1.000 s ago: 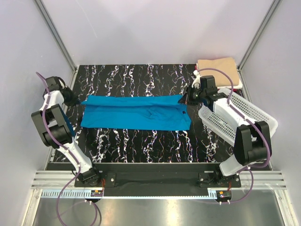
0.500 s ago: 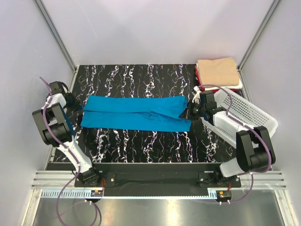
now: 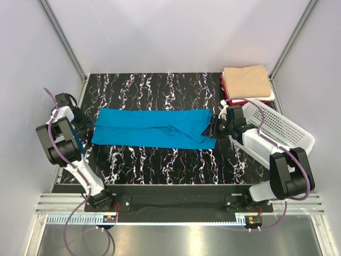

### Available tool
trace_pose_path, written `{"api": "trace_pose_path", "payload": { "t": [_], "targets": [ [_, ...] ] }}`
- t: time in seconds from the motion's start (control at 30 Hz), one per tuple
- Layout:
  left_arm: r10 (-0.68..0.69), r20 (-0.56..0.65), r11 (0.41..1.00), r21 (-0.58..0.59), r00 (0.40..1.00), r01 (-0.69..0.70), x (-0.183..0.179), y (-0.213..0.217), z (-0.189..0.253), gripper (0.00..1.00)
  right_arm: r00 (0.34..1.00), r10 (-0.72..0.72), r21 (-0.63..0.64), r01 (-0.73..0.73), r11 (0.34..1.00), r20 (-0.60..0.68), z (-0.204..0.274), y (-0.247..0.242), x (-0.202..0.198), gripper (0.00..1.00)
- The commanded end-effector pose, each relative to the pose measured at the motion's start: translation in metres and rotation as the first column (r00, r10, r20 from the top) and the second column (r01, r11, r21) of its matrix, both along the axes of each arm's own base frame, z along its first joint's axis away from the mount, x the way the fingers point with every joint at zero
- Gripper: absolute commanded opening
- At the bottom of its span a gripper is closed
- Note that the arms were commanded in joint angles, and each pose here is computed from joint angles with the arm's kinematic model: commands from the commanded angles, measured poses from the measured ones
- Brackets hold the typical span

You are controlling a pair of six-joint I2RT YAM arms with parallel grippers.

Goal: Fold and stack the t-shirts
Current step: Fold the tshirt

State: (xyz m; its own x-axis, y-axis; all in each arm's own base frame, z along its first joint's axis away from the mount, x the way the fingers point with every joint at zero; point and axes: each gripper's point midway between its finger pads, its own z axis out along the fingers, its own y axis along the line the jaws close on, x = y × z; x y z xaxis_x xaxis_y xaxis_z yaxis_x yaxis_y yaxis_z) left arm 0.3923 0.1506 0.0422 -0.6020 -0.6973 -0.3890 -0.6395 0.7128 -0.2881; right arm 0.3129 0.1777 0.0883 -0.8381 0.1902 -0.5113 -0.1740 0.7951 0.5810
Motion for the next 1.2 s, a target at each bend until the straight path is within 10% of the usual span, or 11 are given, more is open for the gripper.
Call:
{"api": "trace_pose_path", "payload": {
  "t": [0.0,0.53,0.73,1.17],
  "targets": [
    [0.030,0.088,0.984,0.173,0.996,-0.045,0.008,0.028,0.059,0.31,0.998,-0.057,-0.037,0.058,0.998,0.033,0.023,-0.006,0.003,0.42],
    [-0.256,0.272,0.929,-0.198,0.928,0.314,0.061,-0.115,0.057,0.36,0.999,0.005,-0.109,-0.009,0.994,-0.036,-0.013,0.048,0.035,0.30],
    [-0.174,0.131,0.965,-0.176,0.976,0.196,0.048,-0.096,0.010,0.36,0.994,-0.040,-0.208,0.019,0.978,-0.100,-0.057,0.032,0.026,0.25],
    [-0.136,0.104,0.976,-0.159,0.985,0.152,0.048,-0.079,0.004,0.38,0.998,0.026,-0.111,-0.020,0.994,0.049,0.011,0.060,0.063,0.31]
  ]
}}
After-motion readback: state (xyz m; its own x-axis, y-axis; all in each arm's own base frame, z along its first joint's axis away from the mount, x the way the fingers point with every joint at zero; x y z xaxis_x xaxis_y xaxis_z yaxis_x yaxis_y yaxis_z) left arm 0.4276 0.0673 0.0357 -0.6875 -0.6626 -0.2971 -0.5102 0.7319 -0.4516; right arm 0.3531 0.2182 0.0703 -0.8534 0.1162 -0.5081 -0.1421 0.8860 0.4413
